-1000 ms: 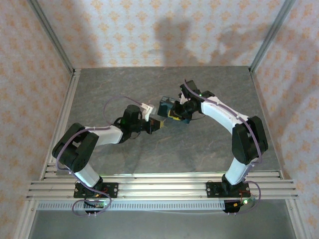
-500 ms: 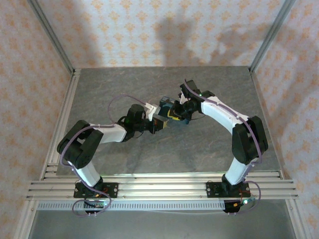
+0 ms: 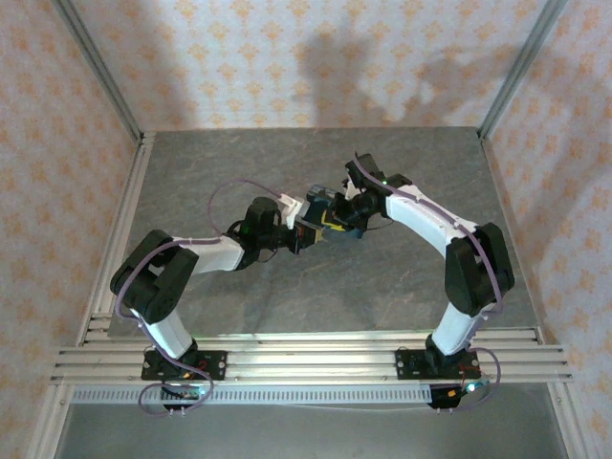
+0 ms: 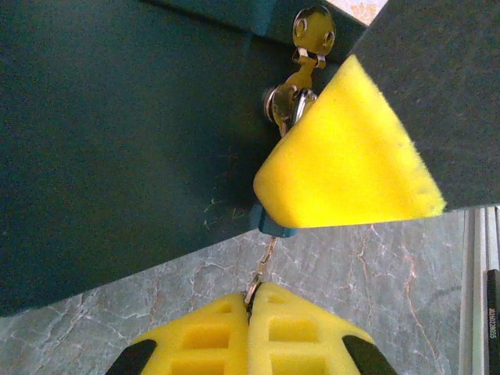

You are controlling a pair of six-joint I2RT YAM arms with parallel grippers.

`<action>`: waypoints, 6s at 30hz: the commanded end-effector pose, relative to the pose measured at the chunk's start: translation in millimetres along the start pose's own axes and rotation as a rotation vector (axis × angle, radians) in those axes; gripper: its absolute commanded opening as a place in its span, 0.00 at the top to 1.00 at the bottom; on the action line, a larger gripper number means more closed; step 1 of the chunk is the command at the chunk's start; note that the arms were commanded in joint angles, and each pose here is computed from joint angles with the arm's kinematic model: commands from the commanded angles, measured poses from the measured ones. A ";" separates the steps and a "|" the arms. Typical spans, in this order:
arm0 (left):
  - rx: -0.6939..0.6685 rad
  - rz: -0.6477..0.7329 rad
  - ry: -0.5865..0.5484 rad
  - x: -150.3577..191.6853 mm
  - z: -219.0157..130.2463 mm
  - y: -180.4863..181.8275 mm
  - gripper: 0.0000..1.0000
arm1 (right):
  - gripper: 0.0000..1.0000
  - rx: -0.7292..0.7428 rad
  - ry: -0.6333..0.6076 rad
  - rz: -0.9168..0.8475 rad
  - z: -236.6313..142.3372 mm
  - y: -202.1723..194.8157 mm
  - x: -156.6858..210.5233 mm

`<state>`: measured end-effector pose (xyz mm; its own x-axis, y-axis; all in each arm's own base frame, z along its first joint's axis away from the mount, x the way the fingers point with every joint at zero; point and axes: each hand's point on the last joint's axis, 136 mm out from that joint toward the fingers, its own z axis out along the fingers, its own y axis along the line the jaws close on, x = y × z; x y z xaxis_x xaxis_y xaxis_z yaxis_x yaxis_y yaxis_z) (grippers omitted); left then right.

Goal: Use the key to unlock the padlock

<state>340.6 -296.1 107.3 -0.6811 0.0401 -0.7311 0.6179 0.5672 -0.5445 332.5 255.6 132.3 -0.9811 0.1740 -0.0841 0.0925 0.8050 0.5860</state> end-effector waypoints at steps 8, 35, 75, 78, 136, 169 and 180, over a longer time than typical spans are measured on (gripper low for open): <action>0.001 0.014 -0.039 -12.6 0.8 -4.4 1.00 | 1.00 -0.061 -0.061 -0.025 -17.6 21.8 -13.6; -0.019 -0.052 -0.153 -16.3 -3.0 2.4 1.00 | 1.00 -0.104 -0.106 0.065 -20.9 27.5 -19.6; -0.109 -0.033 -0.183 -24.5 2.2 13.7 1.00 | 1.00 -0.068 -0.036 0.088 -17.2 18.6 -5.7; -0.085 -0.032 -0.200 -28.0 1.1 8.8 1.00 | 1.00 -0.054 -0.028 0.089 -15.3 15.2 -4.2; -0.043 0.032 -0.118 -4.6 12.4 -6.4 1.00 | 1.00 -0.094 -0.026 0.141 -19.3 5.2 -6.2; -0.065 0.027 -0.176 -19.6 5.5 -7.6 1.00 | 1.00 -0.068 -0.017 0.141 -15.4 -3.7 -1.3; -0.067 0.004 -0.166 -22.2 11.9 -5.4 1.00 | 1.00 -0.062 -0.016 0.142 -13.2 -4.4 1.1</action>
<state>345.6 -305.3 102.4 -0.6338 -0.0543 -0.7716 0.5849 0.6190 -0.5241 335.1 245.4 130.6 -0.9524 0.3047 0.0122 0.2434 0.7356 0.6322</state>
